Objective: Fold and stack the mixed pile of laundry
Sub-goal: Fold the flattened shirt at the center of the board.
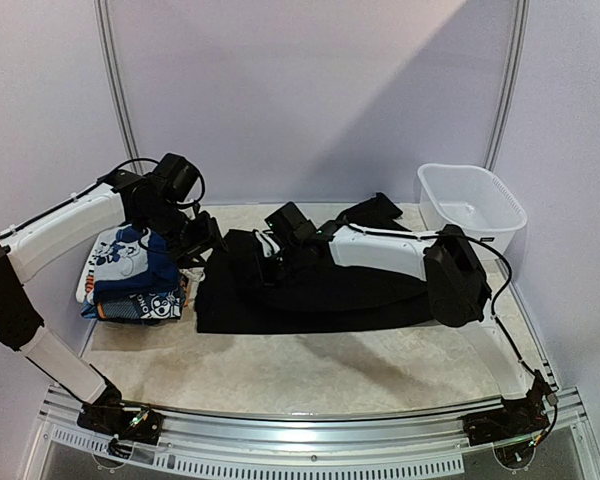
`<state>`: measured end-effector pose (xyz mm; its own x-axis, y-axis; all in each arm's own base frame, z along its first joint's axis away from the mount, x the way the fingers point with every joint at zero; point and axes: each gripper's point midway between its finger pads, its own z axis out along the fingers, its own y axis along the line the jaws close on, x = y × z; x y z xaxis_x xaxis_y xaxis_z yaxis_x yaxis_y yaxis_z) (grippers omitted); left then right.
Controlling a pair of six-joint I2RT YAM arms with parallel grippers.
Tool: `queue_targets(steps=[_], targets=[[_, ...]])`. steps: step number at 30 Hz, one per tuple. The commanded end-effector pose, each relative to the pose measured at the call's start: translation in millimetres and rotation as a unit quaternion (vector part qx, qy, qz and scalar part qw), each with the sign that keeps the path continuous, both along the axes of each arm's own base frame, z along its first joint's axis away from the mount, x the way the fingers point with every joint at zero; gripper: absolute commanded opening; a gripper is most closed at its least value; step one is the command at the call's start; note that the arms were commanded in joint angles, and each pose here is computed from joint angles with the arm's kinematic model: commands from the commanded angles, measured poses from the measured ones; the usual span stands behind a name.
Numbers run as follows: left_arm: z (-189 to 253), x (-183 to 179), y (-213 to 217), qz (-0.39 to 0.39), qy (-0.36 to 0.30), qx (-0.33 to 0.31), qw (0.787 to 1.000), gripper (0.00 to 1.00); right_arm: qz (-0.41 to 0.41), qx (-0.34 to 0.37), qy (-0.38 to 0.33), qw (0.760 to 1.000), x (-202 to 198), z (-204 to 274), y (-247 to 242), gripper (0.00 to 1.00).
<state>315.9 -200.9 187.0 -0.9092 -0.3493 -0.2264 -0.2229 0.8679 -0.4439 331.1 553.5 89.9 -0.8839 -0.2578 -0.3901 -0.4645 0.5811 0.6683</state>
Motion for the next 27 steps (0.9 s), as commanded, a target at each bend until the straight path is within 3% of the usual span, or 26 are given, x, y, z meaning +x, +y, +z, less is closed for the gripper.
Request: queue_targets(steps=[1, 6, 11, 15, 20, 27], targets=[[2, -2, 11, 0.011, 0.003, 0.007, 1.000, 0.59, 0.007, 0.000, 0.006, 1.000, -1, -18, 6, 0.00], [1, -3, 12, 0.010, 0.003, 0.011, 1.000, 0.59, 0.016, 0.007, 0.011, 1.000, -3, -22, 9, 0.01], [-1, -3, 14, 0.014, 0.004, 0.015, 1.000, 0.59, 0.071, 0.070, 0.011, 0.995, -17, -10, 24, 0.11], [-1, -3, 16, 0.013, 0.003, 0.022, 1.000, 0.59, 0.112, 0.119, 0.013, 0.987, -28, 3, 34, 0.27], [-2, -2, 17, 0.013, 0.001, 0.028, 1.000, 0.59, 0.133, 0.135, 0.005, 0.982, -32, 13, 36, 0.53], [-3, 2, 18, 0.008, -0.001, 0.040, 0.999, 0.59, 0.127, 0.138, -0.013, 0.982, -19, 33, 25, 0.66]])
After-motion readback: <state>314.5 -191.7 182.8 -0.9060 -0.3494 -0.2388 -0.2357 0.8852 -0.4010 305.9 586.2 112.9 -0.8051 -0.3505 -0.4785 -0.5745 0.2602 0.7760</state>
